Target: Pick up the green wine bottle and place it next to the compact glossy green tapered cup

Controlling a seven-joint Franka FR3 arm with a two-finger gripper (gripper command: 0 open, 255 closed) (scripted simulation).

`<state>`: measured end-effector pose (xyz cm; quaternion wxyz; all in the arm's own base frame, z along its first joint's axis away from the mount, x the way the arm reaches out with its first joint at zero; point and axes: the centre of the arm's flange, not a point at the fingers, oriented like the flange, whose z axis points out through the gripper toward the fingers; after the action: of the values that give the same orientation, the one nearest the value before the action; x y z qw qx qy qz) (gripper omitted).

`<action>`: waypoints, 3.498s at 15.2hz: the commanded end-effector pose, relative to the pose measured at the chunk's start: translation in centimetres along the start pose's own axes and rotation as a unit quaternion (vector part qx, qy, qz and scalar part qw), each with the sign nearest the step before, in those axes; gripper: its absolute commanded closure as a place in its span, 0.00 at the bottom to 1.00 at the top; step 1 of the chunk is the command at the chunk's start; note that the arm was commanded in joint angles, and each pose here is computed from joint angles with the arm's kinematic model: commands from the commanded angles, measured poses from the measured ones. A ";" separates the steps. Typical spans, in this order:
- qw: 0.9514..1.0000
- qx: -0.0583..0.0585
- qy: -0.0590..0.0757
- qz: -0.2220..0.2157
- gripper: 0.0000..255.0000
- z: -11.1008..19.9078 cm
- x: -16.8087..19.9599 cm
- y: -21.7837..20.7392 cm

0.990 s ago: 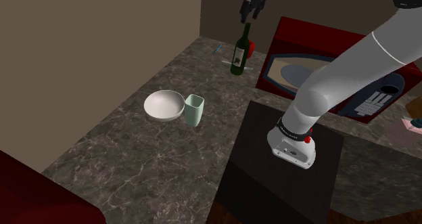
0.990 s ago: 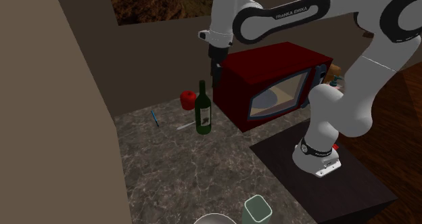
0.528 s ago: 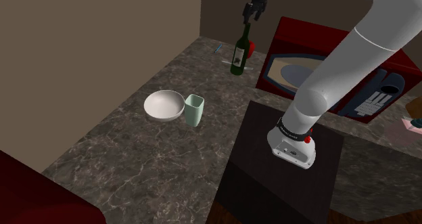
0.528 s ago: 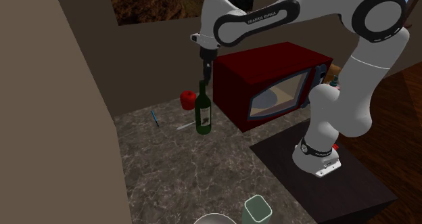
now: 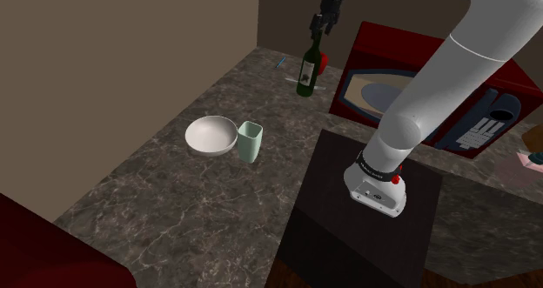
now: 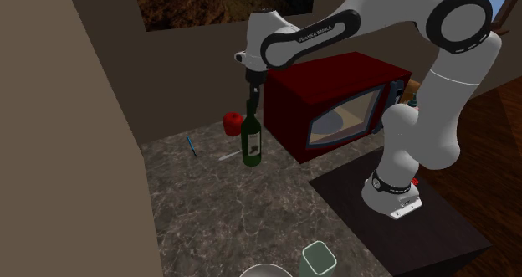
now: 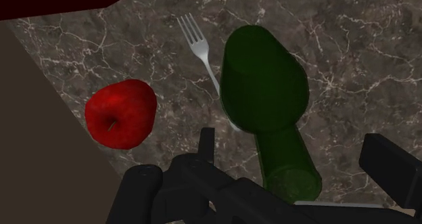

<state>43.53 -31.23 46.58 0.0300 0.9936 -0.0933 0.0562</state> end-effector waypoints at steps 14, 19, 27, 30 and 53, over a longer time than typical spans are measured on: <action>1.000 0.000 0.000 0.000 1.00 0.2 0.0 0.0; 1.000 0.000 0.000 0.000 1.00 -1.4 0.2 0.1; 1.000 0.000 0.000 0.000 1.00 -5.5 0.7 0.3; 1.000 0.000 0.000 0.000 1.00 -7.1 0.9 0.4; 1.000 0.000 0.000 0.000 1.00 -19.2 2.3 1.0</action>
<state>43.49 -31.48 65.40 0.0302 0.9936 -0.0933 0.0563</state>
